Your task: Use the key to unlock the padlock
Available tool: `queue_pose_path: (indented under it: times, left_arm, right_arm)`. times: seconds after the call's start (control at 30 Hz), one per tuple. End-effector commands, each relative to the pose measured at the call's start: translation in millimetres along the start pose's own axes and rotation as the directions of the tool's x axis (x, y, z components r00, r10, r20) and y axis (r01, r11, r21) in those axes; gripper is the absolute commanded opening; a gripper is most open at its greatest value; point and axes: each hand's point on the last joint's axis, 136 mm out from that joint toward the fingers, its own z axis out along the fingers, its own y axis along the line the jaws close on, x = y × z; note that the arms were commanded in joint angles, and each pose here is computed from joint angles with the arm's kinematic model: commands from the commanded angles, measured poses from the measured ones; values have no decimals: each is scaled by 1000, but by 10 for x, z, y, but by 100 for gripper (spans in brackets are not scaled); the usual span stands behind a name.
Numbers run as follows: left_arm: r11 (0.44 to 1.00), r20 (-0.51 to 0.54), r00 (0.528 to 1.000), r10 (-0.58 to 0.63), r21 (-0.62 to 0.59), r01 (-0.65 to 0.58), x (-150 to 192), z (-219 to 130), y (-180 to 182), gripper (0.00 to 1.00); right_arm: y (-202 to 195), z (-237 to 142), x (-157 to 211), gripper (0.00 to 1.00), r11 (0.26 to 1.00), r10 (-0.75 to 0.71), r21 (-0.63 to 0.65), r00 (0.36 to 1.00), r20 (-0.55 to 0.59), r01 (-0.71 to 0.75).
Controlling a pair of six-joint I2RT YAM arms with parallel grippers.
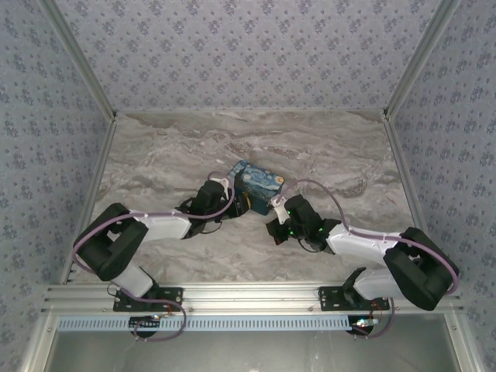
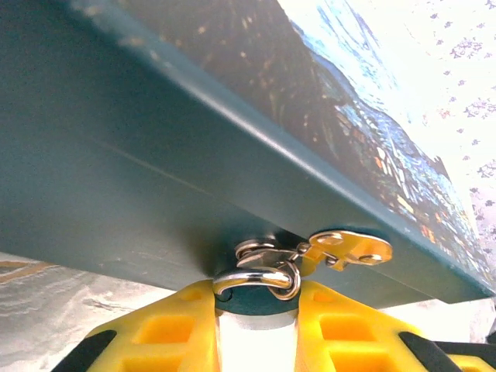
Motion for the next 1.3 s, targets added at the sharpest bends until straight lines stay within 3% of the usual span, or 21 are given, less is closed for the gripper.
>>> queue_pose_path:
  times: [0.0,0.57,1.27]
  left_arm:
    - [998,49,998,-26,64,23,-166,-66,-297,24]
    - [972,82,973,-217,107,208,-144,-59,-389,22]
    - [961,83,962,-261,117,251,-150,-63,-506,20]
  right_arm:
    - [14,-16,-184,0,998,-59,17,994,97,58]
    - [-54,61,-294,0,993,-99,78,984,150,88]
    - [-100,88,-490,0,991,-108,97,976,190,91]
